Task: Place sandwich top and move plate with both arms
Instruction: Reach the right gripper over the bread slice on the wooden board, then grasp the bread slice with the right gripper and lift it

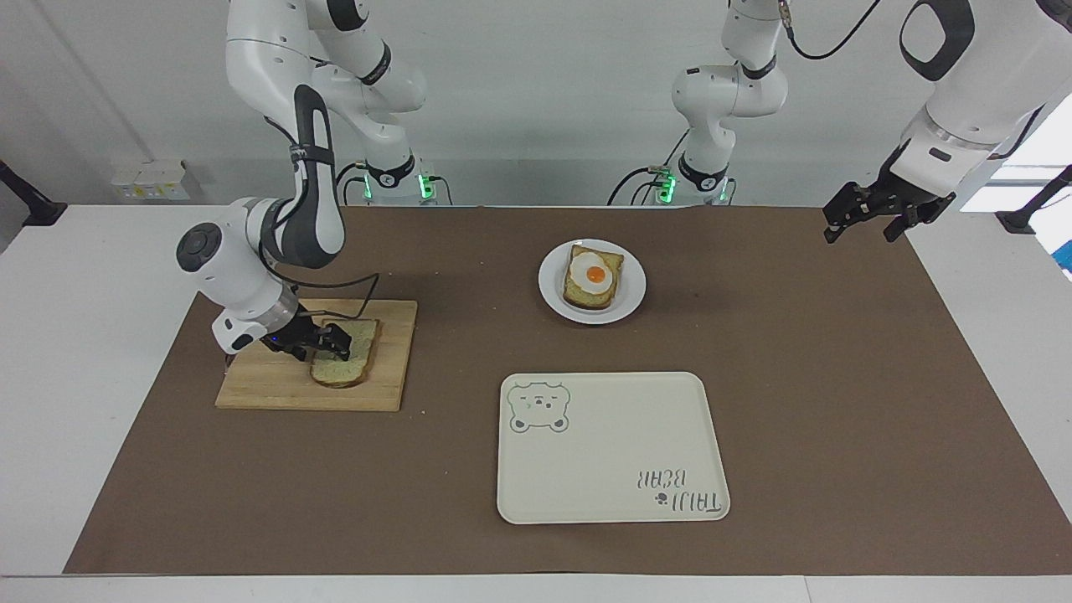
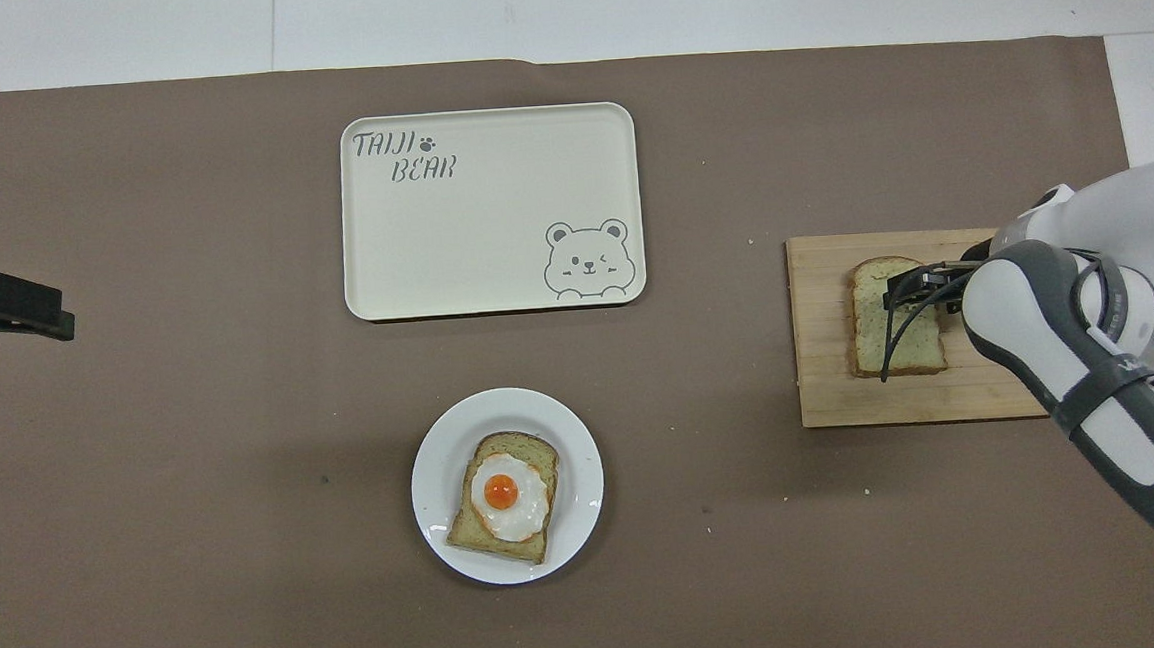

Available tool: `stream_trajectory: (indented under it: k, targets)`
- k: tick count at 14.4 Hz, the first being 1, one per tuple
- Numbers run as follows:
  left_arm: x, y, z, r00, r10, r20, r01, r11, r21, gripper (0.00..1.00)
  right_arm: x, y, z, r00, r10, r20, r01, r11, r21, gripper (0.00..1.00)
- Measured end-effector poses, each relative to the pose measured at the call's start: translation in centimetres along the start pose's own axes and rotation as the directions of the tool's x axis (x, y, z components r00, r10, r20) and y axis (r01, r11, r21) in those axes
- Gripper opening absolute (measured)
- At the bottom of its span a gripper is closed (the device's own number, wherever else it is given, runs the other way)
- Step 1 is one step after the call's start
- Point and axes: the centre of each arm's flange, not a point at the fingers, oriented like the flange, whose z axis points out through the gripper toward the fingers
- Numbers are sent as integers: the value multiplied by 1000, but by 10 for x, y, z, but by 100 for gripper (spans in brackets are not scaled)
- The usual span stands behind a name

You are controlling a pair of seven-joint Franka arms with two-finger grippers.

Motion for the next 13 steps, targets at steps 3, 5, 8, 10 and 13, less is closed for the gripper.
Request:
stream_trajectory:
  k: [3,5,8,10,13]
  targets:
    - [0,0,0,1000,0,0,0,1000,0,100,0,-5,-3,1000,-4,-7,4,1000,7,53]
    - [0,0,0,1000,0,0,0,1000,0,100,0,-4,-7,1000,-3,-14,3,1000,6,34]
    - [0,0,0,1000,0,0,0,1000,0,100,0,1,-8,1000,5,-14,-5,1000,5,13]
    - [0,0,0,1000,0,0,0,1000,0,100,0,1,-8,1000,5,-14,-5,1000,5,13]
    - [0,0,0,1000,0,0,0,1000,0,100,0,1,-8,1000,5,-15,-4,1000,5,10]
